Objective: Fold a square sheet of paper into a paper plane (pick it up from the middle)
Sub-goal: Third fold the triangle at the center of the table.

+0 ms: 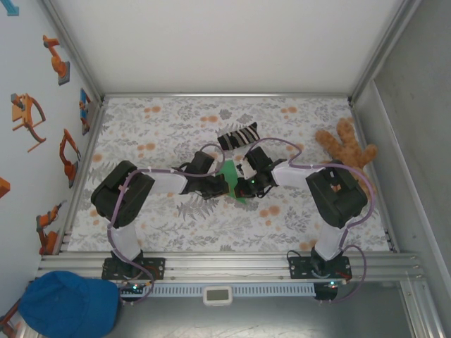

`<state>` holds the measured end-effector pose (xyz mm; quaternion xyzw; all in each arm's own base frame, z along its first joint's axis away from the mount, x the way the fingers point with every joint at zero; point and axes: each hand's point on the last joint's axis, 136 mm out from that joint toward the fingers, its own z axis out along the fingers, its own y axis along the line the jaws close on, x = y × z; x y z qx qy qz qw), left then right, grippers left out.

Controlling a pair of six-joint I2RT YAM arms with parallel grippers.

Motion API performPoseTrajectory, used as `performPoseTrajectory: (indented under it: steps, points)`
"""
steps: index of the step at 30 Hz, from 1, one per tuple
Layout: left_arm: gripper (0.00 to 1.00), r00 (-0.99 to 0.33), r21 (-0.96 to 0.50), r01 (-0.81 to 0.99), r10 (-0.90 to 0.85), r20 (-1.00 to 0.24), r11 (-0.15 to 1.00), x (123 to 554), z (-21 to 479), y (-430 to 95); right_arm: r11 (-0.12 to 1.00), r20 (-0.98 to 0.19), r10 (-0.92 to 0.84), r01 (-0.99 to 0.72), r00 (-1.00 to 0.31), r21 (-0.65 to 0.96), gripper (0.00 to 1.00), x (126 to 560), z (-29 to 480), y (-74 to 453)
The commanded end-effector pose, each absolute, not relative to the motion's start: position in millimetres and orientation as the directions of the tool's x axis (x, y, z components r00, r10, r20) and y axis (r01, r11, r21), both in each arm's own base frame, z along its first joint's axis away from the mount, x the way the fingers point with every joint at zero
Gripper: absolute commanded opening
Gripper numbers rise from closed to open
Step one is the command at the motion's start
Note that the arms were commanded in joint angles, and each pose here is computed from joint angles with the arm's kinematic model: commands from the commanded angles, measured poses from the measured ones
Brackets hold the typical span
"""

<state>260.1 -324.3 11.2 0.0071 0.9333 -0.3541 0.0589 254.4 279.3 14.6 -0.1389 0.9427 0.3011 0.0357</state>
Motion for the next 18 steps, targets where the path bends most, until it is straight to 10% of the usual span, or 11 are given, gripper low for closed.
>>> performPoseTrajectory:
  steps: [1, 18]
  points:
    - [0.04, -0.992, -0.514, -0.016, -0.076, -0.096, 0.858, 261.3, -28.1, -268.0, 0.891, 0.035, -0.240, -0.205, -0.970, 0.406, 0.00, 218.1, -28.6, 236.1]
    - [0.10, -0.964, -0.610, -0.008, -0.169, -0.206, 0.792, 289.3, 68.8, -285.6, 0.831, -0.045, -0.187, -0.183, -0.981, 0.525, 0.00, 239.1, 1.6, 266.4]
